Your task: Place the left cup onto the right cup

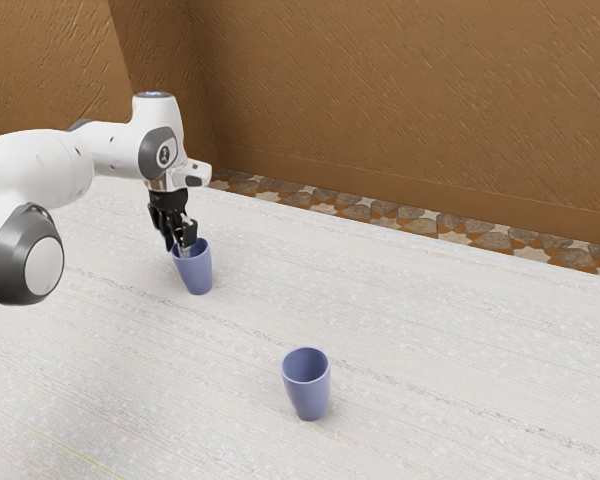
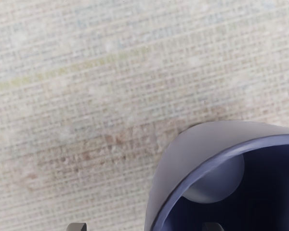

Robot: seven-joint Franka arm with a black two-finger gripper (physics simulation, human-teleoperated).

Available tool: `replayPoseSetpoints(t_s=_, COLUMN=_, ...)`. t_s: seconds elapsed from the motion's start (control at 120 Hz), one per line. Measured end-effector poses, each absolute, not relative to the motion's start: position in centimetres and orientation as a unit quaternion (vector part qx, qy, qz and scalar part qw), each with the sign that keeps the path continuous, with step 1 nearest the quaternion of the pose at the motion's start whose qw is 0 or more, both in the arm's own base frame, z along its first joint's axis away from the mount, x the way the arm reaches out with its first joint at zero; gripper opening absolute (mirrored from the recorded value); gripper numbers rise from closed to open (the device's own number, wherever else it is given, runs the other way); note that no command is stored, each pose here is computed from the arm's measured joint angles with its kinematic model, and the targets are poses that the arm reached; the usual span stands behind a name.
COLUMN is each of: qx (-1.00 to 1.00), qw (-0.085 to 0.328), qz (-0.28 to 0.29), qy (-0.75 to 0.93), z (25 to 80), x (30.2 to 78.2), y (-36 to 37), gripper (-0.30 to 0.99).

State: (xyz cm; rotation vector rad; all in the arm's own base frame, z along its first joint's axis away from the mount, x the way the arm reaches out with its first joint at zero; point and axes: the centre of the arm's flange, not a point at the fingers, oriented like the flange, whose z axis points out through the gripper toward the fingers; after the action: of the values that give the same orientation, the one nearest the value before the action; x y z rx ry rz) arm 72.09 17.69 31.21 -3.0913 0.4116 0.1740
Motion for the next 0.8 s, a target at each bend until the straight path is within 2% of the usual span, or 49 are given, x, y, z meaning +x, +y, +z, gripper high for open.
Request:
replayPoseSetpoints(t_s=0.392, qx=-0.990, qw=0.011, qz=0.050, qy=0.132, z=31.81, x=72.33, y=17.69, gripper=0.14)
replayPoseSetpoints(t_s=0.8, qx=-0.990, qw=0.008, qz=0.051, qy=0.135, z=31.30, x=72.50, y=17.32, gripper=0.09)
